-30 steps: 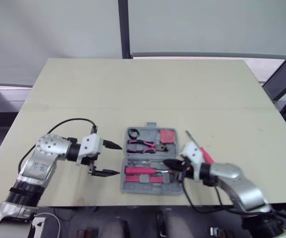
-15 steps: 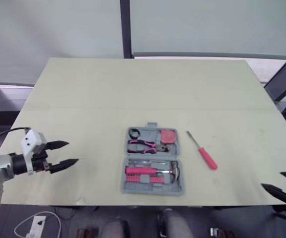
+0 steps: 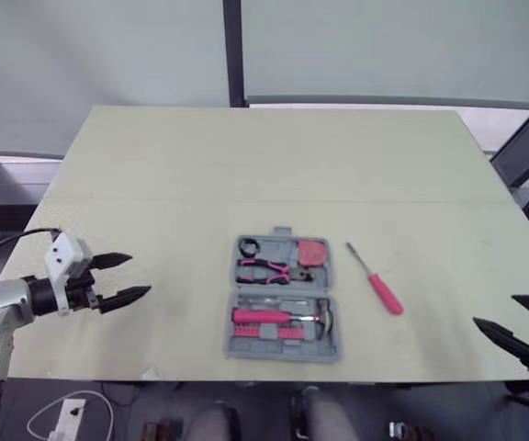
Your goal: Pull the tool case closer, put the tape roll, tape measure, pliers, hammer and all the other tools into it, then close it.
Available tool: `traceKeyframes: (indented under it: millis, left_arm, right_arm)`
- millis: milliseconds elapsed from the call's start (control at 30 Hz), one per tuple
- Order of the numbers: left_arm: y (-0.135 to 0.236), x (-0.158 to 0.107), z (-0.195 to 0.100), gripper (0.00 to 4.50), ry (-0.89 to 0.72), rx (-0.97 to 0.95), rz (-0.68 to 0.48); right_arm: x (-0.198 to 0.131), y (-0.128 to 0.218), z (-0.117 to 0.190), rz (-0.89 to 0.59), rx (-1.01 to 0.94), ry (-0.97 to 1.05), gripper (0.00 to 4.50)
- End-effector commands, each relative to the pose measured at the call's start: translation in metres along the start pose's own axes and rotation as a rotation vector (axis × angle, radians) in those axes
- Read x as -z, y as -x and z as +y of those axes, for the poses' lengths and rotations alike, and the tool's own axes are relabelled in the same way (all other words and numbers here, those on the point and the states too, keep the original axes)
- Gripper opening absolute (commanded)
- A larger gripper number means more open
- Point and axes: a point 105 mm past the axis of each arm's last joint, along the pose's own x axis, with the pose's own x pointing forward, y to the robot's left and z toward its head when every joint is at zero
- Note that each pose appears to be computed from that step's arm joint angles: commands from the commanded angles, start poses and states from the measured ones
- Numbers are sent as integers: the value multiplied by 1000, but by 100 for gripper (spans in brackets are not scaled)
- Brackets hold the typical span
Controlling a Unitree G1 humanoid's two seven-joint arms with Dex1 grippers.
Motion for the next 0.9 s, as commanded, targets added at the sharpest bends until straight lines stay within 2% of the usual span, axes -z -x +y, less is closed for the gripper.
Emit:
traceKeyframes:
  millis: [33,100,200,300,400,533,667,767,900]
  left_arm:
    - [-28,-52,-37,450,-69,196,-147]
    - [-44,-82,-62,450,-99,327,-238]
    - [-55,-108,-92,450,-160,499,-289]
    - [-64,-128,-102,450,-242,582,-326]
    - [-67,-142,-108,450,-252,642,-365]
    - [-67,-145,-110,450,-260,684,-367]
    - [-72,-142,-106,450,-285,669,-356]
    - [-75,-145,-100,450,-314,623,-368]
    - [-76,-143,-99,450,-321,629,-366]
  right_arm:
    - [-25,-20,30,-70,-46,-18,444]
    - [-37,-38,47,-102,-57,-47,444]
    - [-49,-62,59,-129,-42,-99,444]
    - [-42,-90,56,-59,1,-109,444]
    - [-38,-111,48,-18,62,-159,444]
    - [-29,-133,57,35,25,-188,444]
    - [-21,-150,51,89,81,-169,444]
    - [-21,-158,57,96,54,-266,444]
    - [-7,-165,58,165,71,-151,444]
